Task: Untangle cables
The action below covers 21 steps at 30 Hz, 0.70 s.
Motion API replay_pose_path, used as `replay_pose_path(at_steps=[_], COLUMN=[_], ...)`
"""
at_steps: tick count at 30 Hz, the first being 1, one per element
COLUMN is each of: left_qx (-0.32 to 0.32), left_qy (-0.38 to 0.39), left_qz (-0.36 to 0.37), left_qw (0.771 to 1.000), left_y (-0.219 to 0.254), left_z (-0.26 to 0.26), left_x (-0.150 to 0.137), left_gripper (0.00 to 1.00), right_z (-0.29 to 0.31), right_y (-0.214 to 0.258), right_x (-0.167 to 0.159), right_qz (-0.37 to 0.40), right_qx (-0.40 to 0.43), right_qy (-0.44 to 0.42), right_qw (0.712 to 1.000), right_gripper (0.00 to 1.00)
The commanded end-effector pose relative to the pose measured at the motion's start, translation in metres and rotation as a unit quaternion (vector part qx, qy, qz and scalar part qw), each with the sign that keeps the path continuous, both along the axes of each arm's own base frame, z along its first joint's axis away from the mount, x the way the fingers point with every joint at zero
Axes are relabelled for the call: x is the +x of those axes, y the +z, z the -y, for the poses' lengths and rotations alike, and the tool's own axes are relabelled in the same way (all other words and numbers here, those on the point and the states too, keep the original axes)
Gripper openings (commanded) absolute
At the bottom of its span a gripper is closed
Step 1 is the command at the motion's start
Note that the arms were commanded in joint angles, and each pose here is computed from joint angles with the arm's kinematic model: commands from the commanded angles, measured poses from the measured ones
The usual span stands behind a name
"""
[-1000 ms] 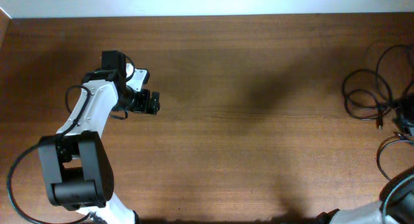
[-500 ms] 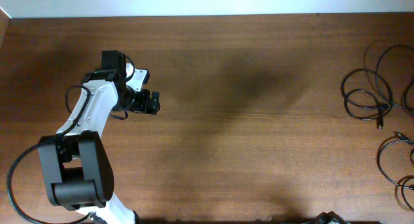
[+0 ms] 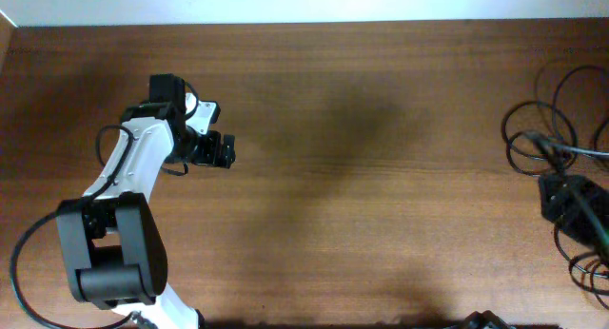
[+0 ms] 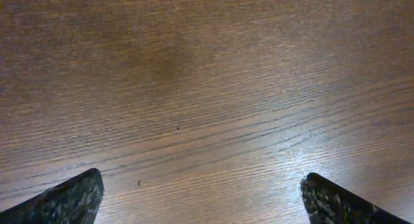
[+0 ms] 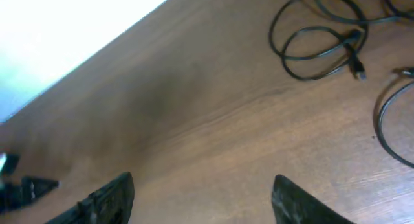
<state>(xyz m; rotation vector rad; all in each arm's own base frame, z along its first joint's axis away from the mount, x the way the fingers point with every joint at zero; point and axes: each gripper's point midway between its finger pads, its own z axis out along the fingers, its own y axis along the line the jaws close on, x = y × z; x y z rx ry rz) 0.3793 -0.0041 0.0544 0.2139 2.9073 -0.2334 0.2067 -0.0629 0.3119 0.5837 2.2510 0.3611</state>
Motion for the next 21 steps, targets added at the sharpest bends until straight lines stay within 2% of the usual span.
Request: replay_pose_path(at_steps=[1,5,9,15,18,21], left_qx=[-0.006,-0.006,-0.006,-0.006,-0.006,-0.006], left_qy=[-0.01,-0.01,-0.009,-0.009,-0.009,-0.009], left_qz=[-0.004,-0.004,-0.004,-0.004,-0.004,-0.004], left_qw=[1.0,1.0,1.0,1.0,1.0,1.0], left_y=[-0.004,-0.004,-0.004,-0.004,-0.004,-0.004], left_z=[0.002,0.002,0.002,0.002,0.002,0.002], left_x=[-0.002,-0.002,-0.001,-0.001,-0.002,-0.001], left_gripper=[0.99,0.99,0.99,0.99,0.99,0.99], right_z=[-0.021,-0.026,-0.036,-0.06,-0.078,-0.085], right_y=[0.008,0.009,0.008,-0.023,-0.045,-0.06], right_x=[-0.003,-0.003,0.004,0.018,0.029,0.041], right_qz=[0.029,0.035,0.034,-0.046,-0.097,-0.14], right_qx=[-0.015,-0.015,-0.037,-0.077,-0.101,-0.123], right_qy=[0.063,0.079,0.124,0.212,0.27,0.26], right_qw=[0.997,0.996,0.991,0.973,0.953,0.948], right_gripper=[0.72,0.81,0.85,0.87,0.87,0.87])
